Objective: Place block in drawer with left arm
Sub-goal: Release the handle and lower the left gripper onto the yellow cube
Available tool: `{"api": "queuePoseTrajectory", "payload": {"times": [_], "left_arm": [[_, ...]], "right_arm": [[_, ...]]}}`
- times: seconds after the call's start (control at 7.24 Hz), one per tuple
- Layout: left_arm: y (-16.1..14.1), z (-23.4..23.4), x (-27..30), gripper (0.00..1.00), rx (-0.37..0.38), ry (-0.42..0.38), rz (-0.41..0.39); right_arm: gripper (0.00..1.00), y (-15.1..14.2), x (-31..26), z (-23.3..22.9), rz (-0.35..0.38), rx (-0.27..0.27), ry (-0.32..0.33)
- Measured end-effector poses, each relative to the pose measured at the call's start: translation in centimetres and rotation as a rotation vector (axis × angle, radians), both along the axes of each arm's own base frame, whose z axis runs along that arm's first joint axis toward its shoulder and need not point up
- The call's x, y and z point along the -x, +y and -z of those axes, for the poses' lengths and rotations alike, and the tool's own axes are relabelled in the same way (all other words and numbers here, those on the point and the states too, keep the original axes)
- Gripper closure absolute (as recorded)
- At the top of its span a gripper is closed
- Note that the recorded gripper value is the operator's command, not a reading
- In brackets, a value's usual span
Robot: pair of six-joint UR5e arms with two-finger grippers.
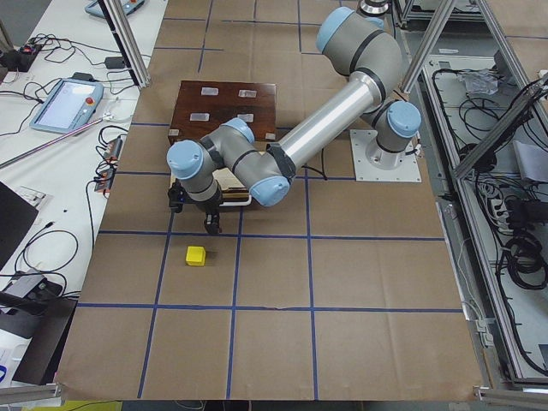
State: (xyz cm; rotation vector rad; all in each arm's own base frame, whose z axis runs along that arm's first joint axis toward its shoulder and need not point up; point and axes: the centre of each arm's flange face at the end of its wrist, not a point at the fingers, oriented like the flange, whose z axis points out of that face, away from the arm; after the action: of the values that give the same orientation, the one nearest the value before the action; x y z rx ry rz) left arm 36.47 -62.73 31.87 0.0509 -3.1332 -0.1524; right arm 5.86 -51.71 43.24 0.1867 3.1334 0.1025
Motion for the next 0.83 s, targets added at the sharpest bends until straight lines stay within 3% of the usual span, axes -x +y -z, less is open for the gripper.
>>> {"api": "queuePoseTrajectory", "payload": {"times": [0.83], "left_arm": [[-7.5, 9.0, -6.2, 0.03, 0.021, 0.003, 0.085]], "right_arm": [[0.00, 0.0, 0.0, 0.0, 0.000, 0.000, 0.000]]}}
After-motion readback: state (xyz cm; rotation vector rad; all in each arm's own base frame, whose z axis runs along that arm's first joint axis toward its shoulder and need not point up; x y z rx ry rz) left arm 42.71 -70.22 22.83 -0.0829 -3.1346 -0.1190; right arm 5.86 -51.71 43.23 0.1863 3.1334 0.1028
